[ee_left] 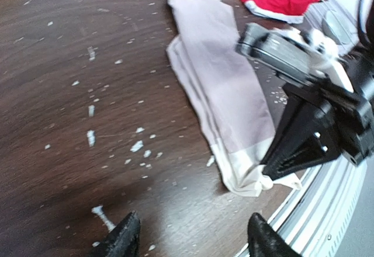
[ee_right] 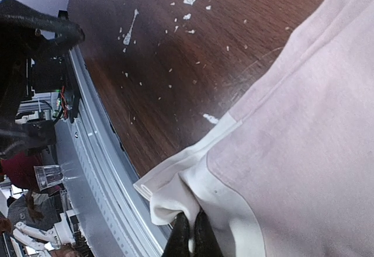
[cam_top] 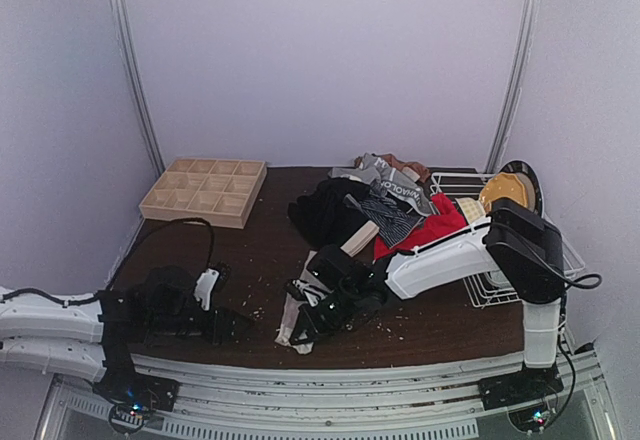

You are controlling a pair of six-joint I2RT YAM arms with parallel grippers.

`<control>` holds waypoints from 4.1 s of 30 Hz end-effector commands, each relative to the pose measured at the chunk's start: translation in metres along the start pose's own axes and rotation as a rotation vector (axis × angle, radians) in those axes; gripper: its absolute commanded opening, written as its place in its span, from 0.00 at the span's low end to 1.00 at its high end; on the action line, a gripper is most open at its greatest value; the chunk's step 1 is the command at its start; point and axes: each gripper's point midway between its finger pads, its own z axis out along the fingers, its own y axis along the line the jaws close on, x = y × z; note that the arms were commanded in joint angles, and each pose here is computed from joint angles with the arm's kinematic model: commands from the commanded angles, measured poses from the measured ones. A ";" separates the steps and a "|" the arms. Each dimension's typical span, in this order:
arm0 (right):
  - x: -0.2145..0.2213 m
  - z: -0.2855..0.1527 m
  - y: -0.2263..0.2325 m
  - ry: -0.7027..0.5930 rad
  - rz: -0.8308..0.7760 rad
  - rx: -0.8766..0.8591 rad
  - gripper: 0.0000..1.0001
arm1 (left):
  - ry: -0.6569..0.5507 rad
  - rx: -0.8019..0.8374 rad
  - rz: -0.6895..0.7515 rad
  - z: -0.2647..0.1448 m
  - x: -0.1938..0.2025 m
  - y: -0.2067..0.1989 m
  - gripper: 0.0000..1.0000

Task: Roll the underwear
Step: Pick up the underwear from the center of the board, then roll the underwear at the center of the board.

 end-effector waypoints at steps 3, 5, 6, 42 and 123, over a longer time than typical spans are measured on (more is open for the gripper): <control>-0.006 -0.020 0.010 -0.003 0.036 -0.119 0.00 | -0.166 0.162 0.170 0.005 -0.022 -0.039 0.72; -0.004 -0.021 0.005 0.007 0.040 -0.119 0.00 | -0.187 0.175 0.205 0.009 -0.024 -0.042 0.73; -0.003 -0.021 0.004 0.015 0.042 -0.122 0.00 | -0.192 0.183 0.226 0.011 -0.025 -0.044 0.73; -0.001 -0.027 -0.019 0.039 0.068 -0.143 0.00 | -0.018 0.306 0.457 0.080 0.005 -0.071 0.32; 0.013 -0.066 0.003 -0.173 -0.599 0.378 0.30 | 0.478 0.196 -0.118 0.127 0.020 -0.044 0.00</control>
